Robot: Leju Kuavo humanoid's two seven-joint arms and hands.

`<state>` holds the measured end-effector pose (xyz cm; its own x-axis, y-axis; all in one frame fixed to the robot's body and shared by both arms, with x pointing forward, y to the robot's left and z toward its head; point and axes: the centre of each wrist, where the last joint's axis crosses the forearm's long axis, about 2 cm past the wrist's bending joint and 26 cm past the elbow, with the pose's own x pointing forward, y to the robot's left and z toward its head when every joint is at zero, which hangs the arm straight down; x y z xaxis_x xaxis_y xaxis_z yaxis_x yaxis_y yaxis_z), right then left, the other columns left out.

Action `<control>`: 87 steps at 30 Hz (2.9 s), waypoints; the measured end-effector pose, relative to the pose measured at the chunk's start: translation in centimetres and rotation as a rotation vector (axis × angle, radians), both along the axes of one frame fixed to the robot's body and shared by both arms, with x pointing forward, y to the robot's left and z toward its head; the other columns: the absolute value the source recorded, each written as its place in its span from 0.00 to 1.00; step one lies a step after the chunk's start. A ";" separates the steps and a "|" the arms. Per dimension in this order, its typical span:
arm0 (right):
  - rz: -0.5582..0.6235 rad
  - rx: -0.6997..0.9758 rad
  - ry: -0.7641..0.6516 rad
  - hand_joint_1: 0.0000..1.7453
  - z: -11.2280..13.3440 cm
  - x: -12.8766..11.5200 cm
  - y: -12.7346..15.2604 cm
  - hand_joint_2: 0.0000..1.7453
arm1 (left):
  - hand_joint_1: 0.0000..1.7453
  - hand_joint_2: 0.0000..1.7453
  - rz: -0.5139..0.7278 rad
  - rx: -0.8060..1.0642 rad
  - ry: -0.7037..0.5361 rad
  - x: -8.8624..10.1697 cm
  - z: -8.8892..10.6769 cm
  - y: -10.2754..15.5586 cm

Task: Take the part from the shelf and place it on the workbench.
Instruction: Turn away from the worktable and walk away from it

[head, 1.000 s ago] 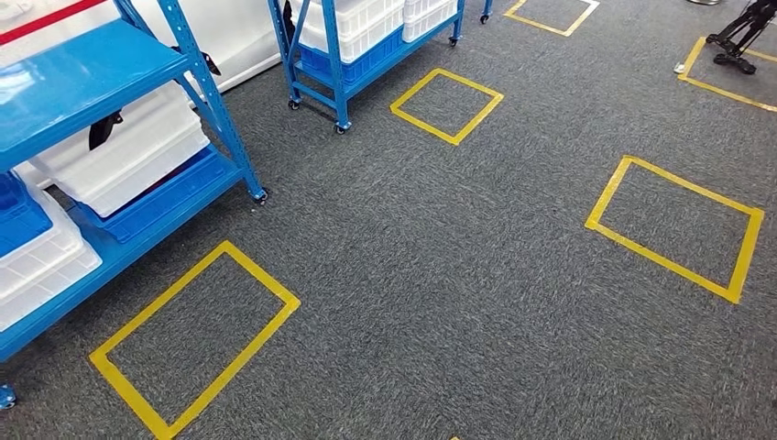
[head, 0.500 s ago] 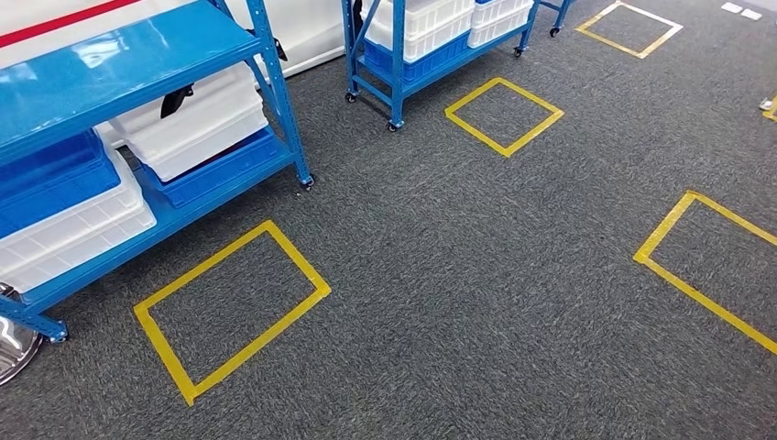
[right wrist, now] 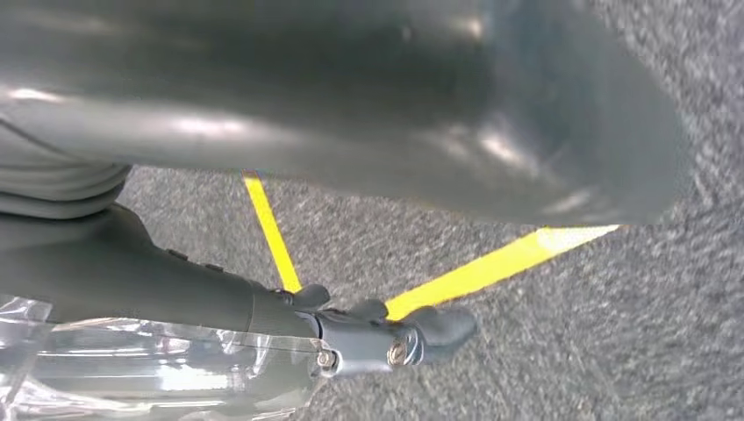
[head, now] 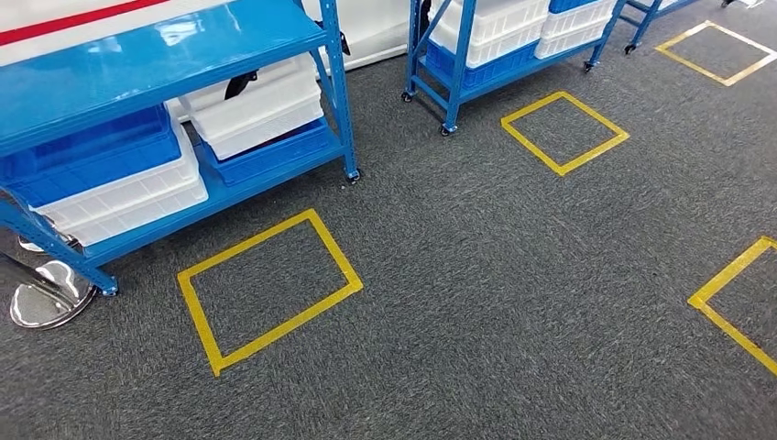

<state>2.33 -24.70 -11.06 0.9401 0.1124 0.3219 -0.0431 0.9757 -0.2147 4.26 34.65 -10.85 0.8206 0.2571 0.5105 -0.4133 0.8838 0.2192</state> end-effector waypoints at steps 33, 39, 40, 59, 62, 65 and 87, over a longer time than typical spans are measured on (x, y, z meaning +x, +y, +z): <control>0.015 -0.022 -0.003 0.00 -0.1 0.1 -1.3 0.00 | 0.00 0.00 0.023 -0.019 -0.015 -0.1 0.0 0.0; 0.010 -0.022 0.008 0.00 -0.1 -0.2 -1.4 0.00 | 0.00 0.00 0.035 -0.025 -0.017 0.1 0.0 0.0; 0.010 -0.021 0.009 0.00 -0.1 -0.2 -1.4 0.00 | 0.00 0.00 0.037 -0.026 -0.016 0.1 0.0 0.0; 0.018 -0.021 0.010 0.00 -0.2 -0.4 -1.9 0.00 | 0.00 0.00 0.050 -0.048 -0.018 -0.2 0.0 -0.1; 0.021 -0.021 0.009 0.00 -0.2 -0.4 -1.9 0.00 | 0.00 0.00 0.051 -0.048 -0.018 -0.2 0.0 -0.1; 0.019 -0.022 0.011 0.00 -0.2 -0.5 -1.9 0.00 | 0.00 0.00 0.042 -0.052 -0.028 -0.1 0.0 -0.2; -0.089 -0.024 0.037 0.00 -0.1 -0.7 -1.2 0.00 | 0.00 0.00 -0.089 -0.089 -0.099 -1.7 -0.5 -4.6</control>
